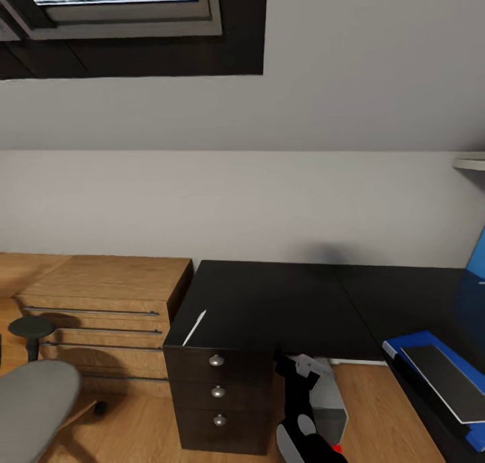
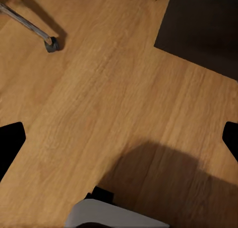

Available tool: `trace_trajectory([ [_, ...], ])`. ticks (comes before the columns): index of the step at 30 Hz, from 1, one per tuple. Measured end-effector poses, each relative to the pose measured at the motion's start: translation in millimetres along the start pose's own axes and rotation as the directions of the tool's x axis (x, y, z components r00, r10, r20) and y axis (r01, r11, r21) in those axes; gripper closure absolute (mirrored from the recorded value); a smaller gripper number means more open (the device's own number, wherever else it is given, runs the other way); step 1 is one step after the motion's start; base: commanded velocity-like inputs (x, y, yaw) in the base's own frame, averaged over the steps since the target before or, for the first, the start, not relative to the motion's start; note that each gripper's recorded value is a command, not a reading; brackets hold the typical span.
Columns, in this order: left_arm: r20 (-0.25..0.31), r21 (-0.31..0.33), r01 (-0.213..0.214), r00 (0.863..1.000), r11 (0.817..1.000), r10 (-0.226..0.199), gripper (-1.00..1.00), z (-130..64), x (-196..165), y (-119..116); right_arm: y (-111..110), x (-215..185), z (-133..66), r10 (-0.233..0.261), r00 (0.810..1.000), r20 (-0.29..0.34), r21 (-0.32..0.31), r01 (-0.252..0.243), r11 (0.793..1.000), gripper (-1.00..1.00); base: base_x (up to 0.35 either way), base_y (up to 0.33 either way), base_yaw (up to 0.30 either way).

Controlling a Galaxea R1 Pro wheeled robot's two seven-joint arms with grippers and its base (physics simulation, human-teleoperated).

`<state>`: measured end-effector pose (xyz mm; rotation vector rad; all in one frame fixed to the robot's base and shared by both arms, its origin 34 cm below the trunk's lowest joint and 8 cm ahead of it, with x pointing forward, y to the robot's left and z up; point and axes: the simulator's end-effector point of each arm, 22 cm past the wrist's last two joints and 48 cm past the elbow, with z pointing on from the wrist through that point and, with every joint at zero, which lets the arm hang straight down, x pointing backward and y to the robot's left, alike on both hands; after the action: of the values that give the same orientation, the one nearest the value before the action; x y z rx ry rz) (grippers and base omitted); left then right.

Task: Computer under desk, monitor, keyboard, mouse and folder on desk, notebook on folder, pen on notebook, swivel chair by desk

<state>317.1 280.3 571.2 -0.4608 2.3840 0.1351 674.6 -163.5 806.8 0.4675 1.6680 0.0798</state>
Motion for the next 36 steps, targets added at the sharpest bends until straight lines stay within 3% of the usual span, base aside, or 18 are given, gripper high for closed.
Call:
trace_trajectory([
  [20,0.000,0.000,0.000,1.000,1.000,0.000,-1.00,-23.9,-20,-1,8,-24,-6.4,-0.008,1.000,-0.010,0.003,0.008,1.000,-1.00,0.000,0.000,0.286],
  [36,0.001,-0.001,0.000,1.000,1.000,0.000,-1.00,-23.9,-20,-1,6,-21,-6.8,-0.012,1.000,-0.014,0.004,0.012,1.000,-1.00,0.000,0.000,0.287],
])
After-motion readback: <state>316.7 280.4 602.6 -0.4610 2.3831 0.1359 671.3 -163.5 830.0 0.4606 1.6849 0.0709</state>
